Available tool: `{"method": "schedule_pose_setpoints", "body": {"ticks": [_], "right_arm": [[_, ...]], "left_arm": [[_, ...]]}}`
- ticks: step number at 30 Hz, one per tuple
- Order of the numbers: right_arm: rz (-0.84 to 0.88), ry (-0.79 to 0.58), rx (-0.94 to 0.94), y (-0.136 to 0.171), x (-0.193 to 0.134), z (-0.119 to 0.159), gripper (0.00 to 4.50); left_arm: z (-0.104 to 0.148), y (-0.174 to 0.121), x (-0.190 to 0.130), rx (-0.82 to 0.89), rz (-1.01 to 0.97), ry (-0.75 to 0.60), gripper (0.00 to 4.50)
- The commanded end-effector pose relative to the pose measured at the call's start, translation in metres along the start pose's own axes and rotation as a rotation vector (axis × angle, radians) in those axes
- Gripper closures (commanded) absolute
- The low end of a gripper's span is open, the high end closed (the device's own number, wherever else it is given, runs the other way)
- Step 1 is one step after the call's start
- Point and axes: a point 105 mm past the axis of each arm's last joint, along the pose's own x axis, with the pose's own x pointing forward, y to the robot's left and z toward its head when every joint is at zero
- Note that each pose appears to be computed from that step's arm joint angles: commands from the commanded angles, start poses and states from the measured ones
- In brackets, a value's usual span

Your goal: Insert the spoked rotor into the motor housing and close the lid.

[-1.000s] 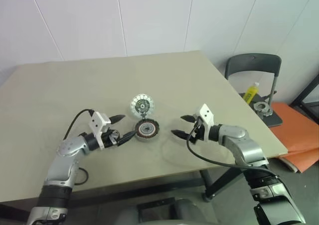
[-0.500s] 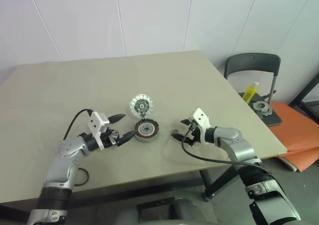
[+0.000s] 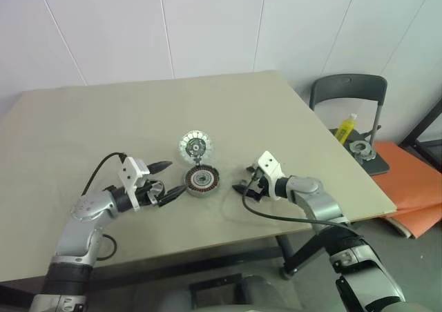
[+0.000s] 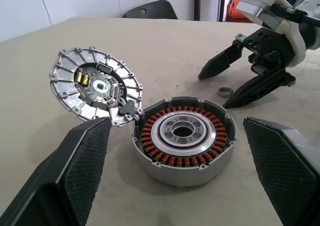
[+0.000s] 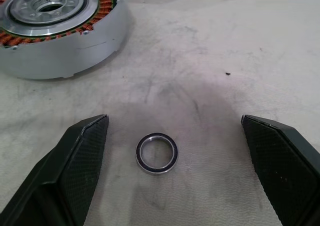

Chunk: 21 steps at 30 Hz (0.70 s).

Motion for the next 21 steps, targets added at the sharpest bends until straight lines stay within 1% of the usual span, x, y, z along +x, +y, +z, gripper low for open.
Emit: {"method": "schedule_pose_setpoints", "body": {"ticks": [1,6,14,17,19,21], "right_arm": [[0.085,0.058,0.002,0.0095,-0.0059,-0.0129,0.01],[0.101,0.064,0.02,0.0084,-0.0122,-0.0162,0.01],[0.099,0.047,0.034,0.009,-0.01,-0.0124,0.01],[0.119,0.042,0.032,0.0131,-0.0089,-0.0117,0.6],[0.123,0.037,0.034,0.0146,-0.0085,-0.0104,1.19],[0.12,0.031,0.035,0.0142,-0.0081,-0.0087,1.89]], "left_arm": [[0.0155,0.0064,-0.0052,0.053,0.023,-0.033,0.0],[0.0144,0.0075,-0.0077,0.054,0.032,-0.027,0.0],[0.015,0.009,-0.009,0.06,0.041,-0.026,0.0],[0.0143,0.0086,-0.0091,0.06,0.042,-0.023,0.0],[0.0144,0.0076,-0.009,0.059,0.041,-0.023,0.0],[0.0145,0.007,-0.0091,0.059,0.041,-0.022,0.0]]}}
